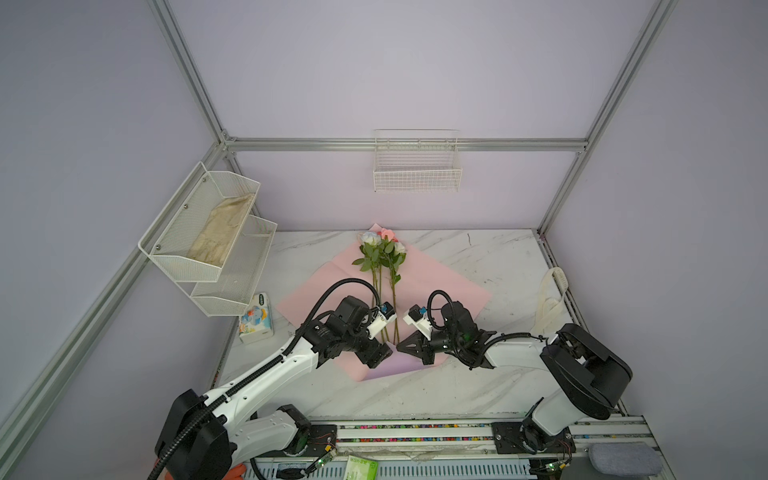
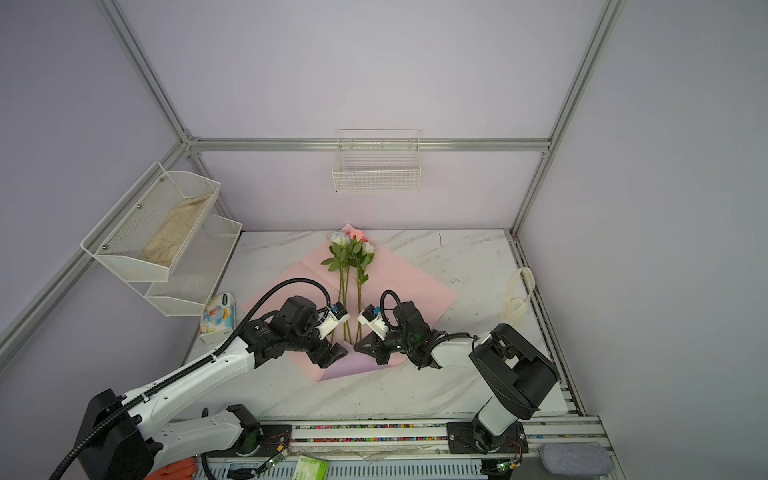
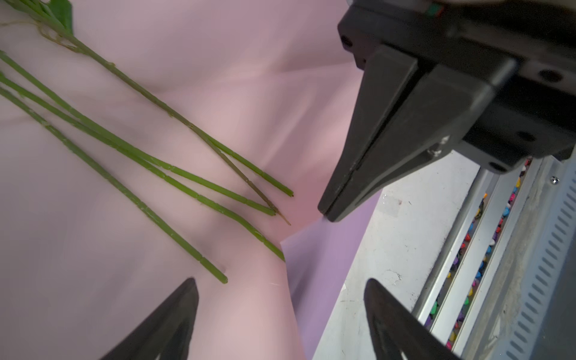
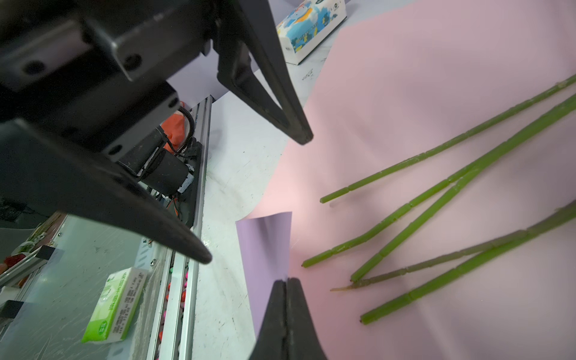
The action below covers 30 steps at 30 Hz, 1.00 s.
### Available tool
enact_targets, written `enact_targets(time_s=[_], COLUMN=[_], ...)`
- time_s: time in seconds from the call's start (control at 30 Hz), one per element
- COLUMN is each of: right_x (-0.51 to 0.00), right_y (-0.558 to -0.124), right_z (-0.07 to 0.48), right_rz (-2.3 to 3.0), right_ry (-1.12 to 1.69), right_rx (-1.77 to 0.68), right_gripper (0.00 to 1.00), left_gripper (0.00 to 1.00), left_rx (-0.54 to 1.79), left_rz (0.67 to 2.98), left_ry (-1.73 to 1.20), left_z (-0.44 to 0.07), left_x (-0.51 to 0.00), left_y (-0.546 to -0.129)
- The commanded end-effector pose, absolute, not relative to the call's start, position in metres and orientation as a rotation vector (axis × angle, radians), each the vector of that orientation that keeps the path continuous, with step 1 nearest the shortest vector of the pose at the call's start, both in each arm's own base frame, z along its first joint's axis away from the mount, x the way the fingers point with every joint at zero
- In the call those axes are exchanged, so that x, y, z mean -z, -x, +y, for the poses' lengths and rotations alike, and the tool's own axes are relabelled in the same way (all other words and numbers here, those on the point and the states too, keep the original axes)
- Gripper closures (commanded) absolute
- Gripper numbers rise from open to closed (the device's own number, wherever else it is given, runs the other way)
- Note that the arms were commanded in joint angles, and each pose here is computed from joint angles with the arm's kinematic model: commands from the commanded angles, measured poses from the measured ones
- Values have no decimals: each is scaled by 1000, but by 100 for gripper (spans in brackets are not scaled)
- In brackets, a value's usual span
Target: Tie the bouquet of fake flowers
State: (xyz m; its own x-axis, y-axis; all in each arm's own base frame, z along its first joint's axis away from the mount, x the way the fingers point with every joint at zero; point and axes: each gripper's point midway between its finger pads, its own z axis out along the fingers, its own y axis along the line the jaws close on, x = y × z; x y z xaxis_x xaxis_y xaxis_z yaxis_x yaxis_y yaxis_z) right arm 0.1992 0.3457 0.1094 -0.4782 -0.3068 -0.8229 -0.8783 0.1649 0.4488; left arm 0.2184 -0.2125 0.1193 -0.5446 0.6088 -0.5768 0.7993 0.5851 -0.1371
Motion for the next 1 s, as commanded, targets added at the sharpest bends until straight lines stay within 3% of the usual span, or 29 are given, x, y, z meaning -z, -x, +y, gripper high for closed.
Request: enact_targets(time_s=[0.0,0.13,0.3,0.47,0.53,0.57,0.7,0.87,0.97], right_x=[-118,-118,-118,-117,-117,-116,-111,-113,-112], right_y=[-193,-192,-192,-189,-187,-186,-192,-202,-203], right_z=[345,344,342,341,341,341,344,352,354], right_rz=[1809,1803,1808,1814,1809,1808,1829,1826,1827], right_ry=[1160,1164,1170,1194,1216,1225,1232,1217,1222], right_rx=[-1312,-1309,-1295,-1292,-1301,-1302,-1277,-1275,-1277], right_gripper=[100,100,100,100,97,89,71,70,84], left_gripper=[26,40,75,95,98,99,100,99,99], left_rx=[707,798,825,808,784,769,738,743,713], left_rz=[2238,2251,2270,2228,2222,2219,2192,2182,2201], left_ry=[-1275,-1325,-1305,-1314,-1307,-1306,-1308,-1326,-1323], left_z=[-232,-240,-241,-239,-238,-238,-239,-242,-240], left_x=[-132,-123,-121,-129,-131,-132,-139,-142,-139], left_y=[-211,-209,-216,-218,-222,-224,-232,-235,-239])
